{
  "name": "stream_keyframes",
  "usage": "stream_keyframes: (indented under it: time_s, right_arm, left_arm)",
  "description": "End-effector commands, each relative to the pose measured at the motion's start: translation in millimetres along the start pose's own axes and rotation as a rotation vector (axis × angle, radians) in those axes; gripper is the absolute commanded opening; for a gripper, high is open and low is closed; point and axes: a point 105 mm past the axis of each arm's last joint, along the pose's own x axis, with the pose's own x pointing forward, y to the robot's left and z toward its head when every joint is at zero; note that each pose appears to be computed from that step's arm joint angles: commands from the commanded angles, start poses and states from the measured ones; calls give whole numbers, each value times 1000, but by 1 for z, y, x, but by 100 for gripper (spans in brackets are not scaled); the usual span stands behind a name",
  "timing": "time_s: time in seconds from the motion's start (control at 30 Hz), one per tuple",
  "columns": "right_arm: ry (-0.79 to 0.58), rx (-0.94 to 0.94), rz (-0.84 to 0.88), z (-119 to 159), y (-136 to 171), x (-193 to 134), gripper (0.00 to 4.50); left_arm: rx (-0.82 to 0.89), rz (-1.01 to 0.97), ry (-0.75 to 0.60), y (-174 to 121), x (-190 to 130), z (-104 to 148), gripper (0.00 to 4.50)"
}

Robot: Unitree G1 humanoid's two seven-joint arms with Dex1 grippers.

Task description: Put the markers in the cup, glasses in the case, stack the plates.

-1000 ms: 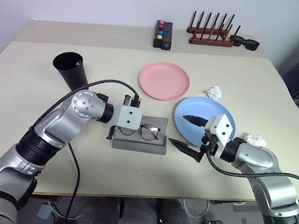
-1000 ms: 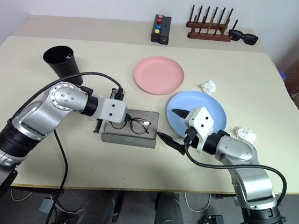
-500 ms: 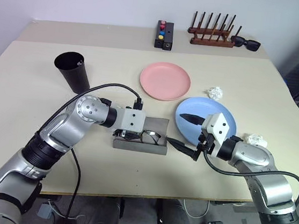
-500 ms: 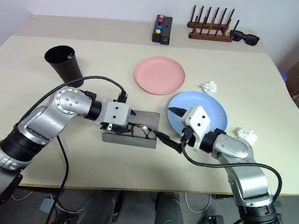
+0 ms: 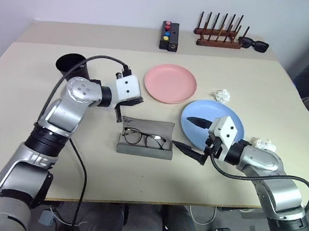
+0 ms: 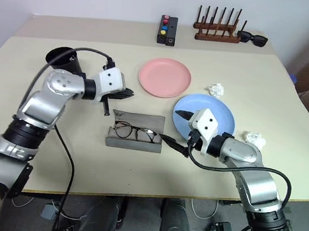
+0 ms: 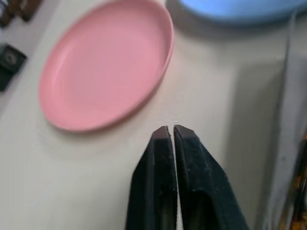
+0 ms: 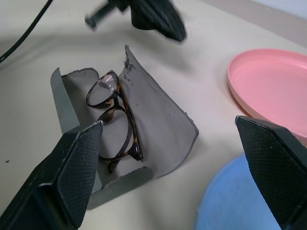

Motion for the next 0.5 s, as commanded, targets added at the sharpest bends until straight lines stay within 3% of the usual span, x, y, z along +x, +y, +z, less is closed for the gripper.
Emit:
stream_keyframes:
  time_s: [0.03, 0.5]
  right_arm:
    - [-41, -35, -3, 11, -1, 1, 450]
    - [-38, -36, -7, 11, -2, 0, 450]
  left_arm:
    - [58, -51, -8, -14, 2, -1, 3]
    - [74, -281, -58, -55, -31, 5, 3]
